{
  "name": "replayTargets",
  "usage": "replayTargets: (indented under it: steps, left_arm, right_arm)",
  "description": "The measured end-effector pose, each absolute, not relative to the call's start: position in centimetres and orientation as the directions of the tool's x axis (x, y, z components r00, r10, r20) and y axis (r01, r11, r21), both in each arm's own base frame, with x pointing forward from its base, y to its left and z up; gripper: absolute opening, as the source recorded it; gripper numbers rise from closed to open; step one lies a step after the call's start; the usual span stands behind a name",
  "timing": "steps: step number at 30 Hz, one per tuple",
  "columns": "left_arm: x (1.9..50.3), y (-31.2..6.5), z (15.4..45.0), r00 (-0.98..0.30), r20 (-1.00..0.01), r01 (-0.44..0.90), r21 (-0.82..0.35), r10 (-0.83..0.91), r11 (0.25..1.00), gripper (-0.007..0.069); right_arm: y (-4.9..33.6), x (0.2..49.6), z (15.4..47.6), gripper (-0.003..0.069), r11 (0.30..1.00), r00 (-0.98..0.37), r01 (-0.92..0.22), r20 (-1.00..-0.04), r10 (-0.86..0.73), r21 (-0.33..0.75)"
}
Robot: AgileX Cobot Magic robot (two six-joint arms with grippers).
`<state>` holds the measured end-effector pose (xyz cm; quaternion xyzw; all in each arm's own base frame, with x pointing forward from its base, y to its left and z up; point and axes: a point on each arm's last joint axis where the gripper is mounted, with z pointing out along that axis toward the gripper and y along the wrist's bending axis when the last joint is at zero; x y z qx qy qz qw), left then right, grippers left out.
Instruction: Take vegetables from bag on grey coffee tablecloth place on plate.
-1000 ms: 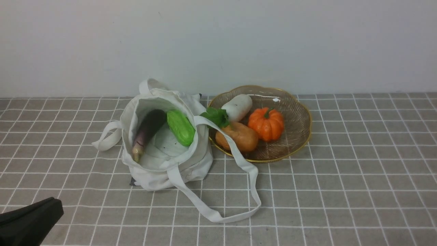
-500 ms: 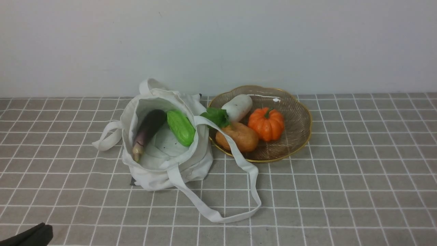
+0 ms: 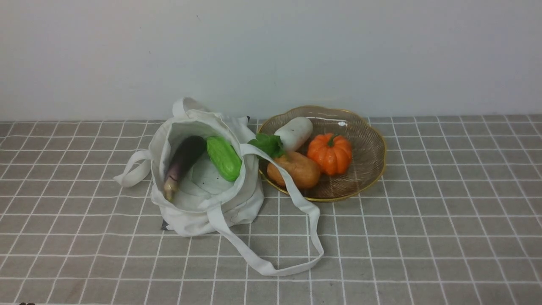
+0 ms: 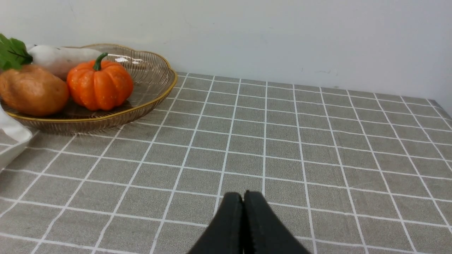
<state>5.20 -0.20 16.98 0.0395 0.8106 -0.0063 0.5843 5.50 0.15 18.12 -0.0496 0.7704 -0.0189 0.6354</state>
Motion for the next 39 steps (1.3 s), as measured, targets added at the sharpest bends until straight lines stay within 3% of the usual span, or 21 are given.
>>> replayTargets:
  steps: [21,39]
  left_arm:
    - [5.21,-0.46,17.01,-0.306,-0.950,0.118,0.034,0.069,0.992,-0.0005]
    - [5.22,-0.22,17.01,-0.308,-0.950,0.073,0.034,0.055,0.997,-0.0005]
  right_arm:
    - [0.15,5.50,18.12,-0.0015,0.994,-0.188,-0.052,-0.977,-0.100,-0.092]
    - [0.15,5.50,18.12,-0.0015,0.994,-0.188,-0.053,-0.977,-0.104,-0.095]
